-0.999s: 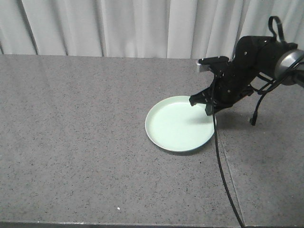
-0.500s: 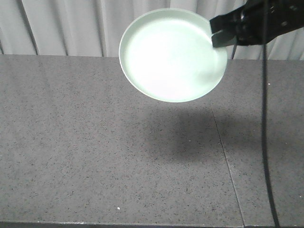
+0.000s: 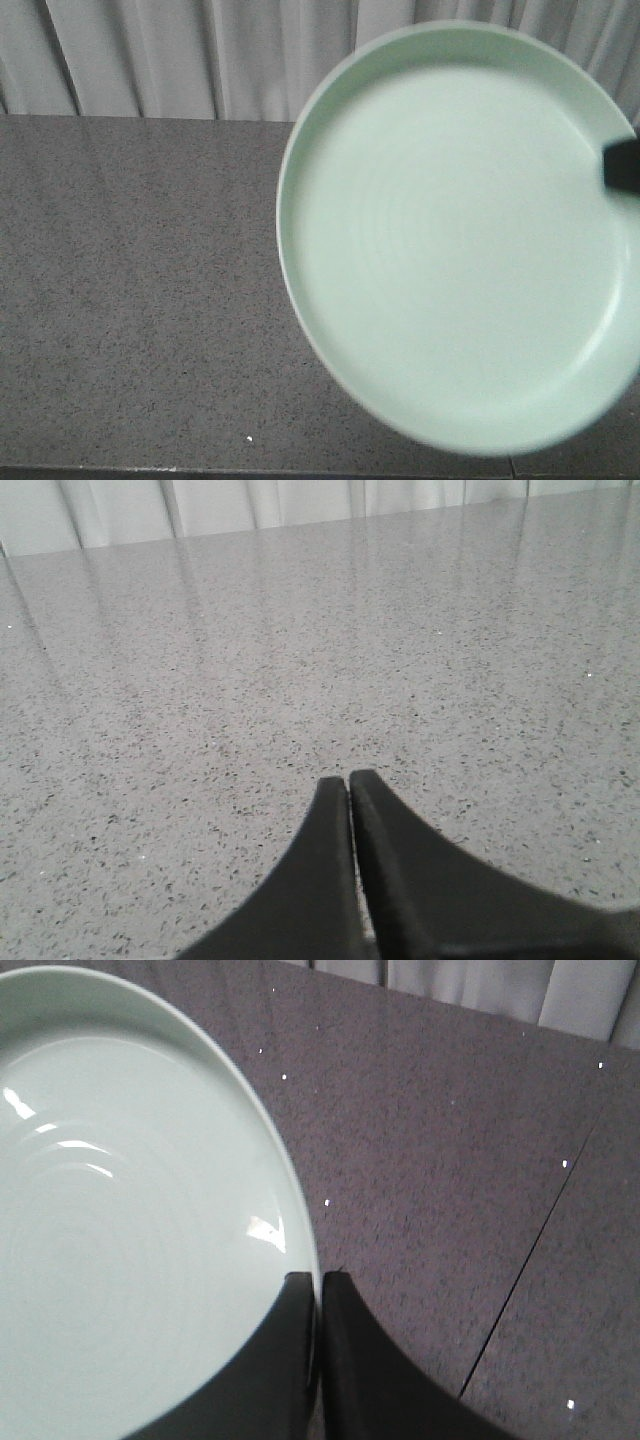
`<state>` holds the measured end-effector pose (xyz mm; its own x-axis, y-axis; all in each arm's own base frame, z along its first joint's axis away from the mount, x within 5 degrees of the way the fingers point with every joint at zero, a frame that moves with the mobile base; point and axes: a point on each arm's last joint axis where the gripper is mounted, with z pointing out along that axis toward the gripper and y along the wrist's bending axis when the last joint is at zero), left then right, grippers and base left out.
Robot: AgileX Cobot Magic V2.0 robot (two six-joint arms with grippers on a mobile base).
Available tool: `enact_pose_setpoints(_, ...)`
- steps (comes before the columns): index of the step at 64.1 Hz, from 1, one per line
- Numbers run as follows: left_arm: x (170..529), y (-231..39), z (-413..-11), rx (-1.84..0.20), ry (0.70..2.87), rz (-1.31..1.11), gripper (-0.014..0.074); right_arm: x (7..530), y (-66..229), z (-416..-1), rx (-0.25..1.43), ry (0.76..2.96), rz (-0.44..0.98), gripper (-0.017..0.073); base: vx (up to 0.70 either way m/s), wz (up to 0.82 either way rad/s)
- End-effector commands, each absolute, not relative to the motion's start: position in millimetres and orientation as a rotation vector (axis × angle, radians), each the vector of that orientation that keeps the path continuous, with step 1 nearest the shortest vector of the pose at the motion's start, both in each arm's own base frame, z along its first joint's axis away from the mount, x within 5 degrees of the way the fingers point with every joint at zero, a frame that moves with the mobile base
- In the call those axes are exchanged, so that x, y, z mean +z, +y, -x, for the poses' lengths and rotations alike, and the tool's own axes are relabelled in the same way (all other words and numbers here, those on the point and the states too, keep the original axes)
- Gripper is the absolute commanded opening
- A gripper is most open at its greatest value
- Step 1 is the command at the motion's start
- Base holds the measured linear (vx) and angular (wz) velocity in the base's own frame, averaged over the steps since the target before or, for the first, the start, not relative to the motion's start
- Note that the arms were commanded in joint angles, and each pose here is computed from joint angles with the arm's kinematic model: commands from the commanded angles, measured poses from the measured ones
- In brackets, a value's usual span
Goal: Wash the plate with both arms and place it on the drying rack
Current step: 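Grip the plate rim with the right gripper and lift it up, then hold the plate in the right gripper while the base turns away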
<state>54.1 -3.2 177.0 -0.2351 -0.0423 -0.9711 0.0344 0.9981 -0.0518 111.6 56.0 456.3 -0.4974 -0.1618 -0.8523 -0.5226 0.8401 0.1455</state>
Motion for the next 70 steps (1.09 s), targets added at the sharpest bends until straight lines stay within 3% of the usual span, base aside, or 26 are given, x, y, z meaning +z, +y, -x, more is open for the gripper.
enact_pose_setpoints(1, 193, -3, -54, -0.082, 1.698, 0.01, -0.0006, 437, 48, -75, 0.494, 1.992, 0.431, -0.0004, 0.0, 0.0)
enact_pose_setpoints(26, 193, -3, -54, -0.082, 1.698, 0.01, -0.0006, 319, 35, -1, 0.56, 2.019, 0.316, -0.0004, 0.0, 0.0)
enact_pose_setpoints(70, 193, -3, -54, -0.082, 1.698, 0.01, -0.0006, 318, 33, 12, 0.567, 1.953, 0.323, -0.0004, 0.0, 0.0)
